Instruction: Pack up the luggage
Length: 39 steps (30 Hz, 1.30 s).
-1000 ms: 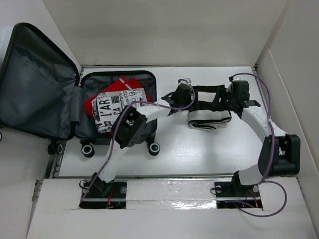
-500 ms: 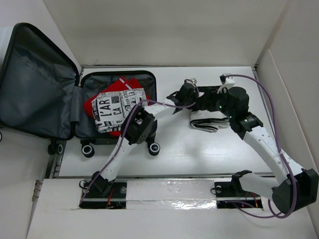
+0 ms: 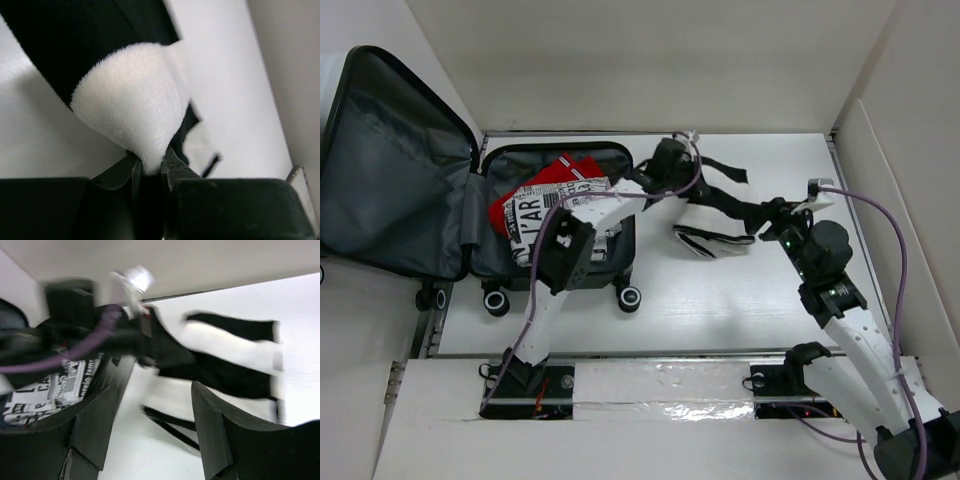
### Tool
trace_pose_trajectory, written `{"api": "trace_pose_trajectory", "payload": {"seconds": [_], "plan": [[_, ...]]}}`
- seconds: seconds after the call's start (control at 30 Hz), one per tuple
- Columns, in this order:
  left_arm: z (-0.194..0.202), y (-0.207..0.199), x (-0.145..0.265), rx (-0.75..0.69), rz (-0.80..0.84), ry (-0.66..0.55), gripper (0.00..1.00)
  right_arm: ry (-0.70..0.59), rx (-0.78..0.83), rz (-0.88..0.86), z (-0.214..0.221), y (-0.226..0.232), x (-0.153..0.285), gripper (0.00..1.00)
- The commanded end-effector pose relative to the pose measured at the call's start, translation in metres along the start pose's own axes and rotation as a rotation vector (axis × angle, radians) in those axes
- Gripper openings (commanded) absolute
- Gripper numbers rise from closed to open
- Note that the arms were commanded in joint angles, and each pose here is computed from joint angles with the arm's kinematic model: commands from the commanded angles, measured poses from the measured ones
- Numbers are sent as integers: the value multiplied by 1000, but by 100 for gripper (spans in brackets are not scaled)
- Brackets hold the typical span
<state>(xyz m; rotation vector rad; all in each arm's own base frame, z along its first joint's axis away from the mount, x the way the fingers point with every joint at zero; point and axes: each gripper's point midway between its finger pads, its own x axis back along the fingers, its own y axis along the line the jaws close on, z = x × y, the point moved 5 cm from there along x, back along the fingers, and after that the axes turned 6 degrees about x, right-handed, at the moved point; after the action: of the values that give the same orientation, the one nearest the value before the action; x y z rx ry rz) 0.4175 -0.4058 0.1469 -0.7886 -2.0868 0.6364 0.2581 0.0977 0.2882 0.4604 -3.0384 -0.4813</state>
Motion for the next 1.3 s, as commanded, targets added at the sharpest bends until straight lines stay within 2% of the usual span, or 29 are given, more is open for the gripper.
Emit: {"api": "trace_pose_trajectory", "payload": {"seconds": [0.0, 0.07, 0.1, 0.17, 0.2, 0.23, 0.27, 0.3, 0.33, 0.37, 0.4, 0.57, 0.67, 0.8, 0.87, 0.9, 0.97, 1.03, 1.1, 1.17, 1.2, 1.27], "plan": [[-96, -45, 113, -126, 89, -240, 0, -82, -9, 24, -13, -9, -4, 67], [-91, -12, 130, -87, 18, -229, 0, -49, 0, 25, -9, -17, -5, 67], [-110, -2, 163, -68, 5, -293, 0, -30, 0, 4, -7, -16, -6, 67], [-98, 33, 182, 15, -31, -294, 0, -13, -5, 8, -4, -23, -5, 67], [-102, 32, 209, 33, -28, -343, 0, -4, -10, -5, -1, -21, -4, 67], [-107, 55, 227, 74, -63, -376, 0, 6, -14, -21, 1, -22, -4, 67], [-89, 79, 231, 116, -101, -363, 0, -5, -13, -35, 0, -20, -3, 67], [-91, 76, 256, 130, -96, -418, 0, 1, -18, -39, 4, -20, -3, 67], [-92, 98, 271, 167, -152, -465, 0, 2, -17, -63, 5, -16, -3, 67], [-74, 118, 276, 208, -206, -457, 0, -2, -18, -69, 5, -15, -3, 67], [-72, 120, 291, 216, -227, -493, 0, 6, -16, -97, 6, -10, -2, 67], [-34, 185, 335, 353, -446, -577, 0, 40, -20, -123, 15, -7, -5, 68], [-21, 203, 349, 378, -508, -606, 0, 66, -22, -155, 21, -3, -8, 68], [-14, 237, 373, 449, -671, -636, 0, 82, -7, -184, 22, 4, -8, 69], [-11, 245, 382, 469, -705, -644, 0, 84, -5, -190, 22, 7, -7, 69], [-12, 245, 385, 468, -700, -652, 5, 81, -3, -189, 21, 7, -7, 69], [-13, 244, 387, 465, -693, -641, 36, 85, -2, -198, 22, 9, -8, 70], [-14, 241, 389, 449, -697, -623, 63, 93, 0, -209, 24, 12, -9, 71], [-19, 228, 401, 425, -697, -656, 65, 109, 3, -217, 26, 14, -11, 72], [-21, 215, 417, 400, -711, -712, 64, 116, 7, -237, 27, 22, -10, 70], [-26, 193, 435, 359, -693, -793, 62, 106, 13, -235, 25, 22, -9, 67], [-20, 180, 461, 353, -764, -880, 46, 107, 17, -250, 26, 27, -7, 37]]}}
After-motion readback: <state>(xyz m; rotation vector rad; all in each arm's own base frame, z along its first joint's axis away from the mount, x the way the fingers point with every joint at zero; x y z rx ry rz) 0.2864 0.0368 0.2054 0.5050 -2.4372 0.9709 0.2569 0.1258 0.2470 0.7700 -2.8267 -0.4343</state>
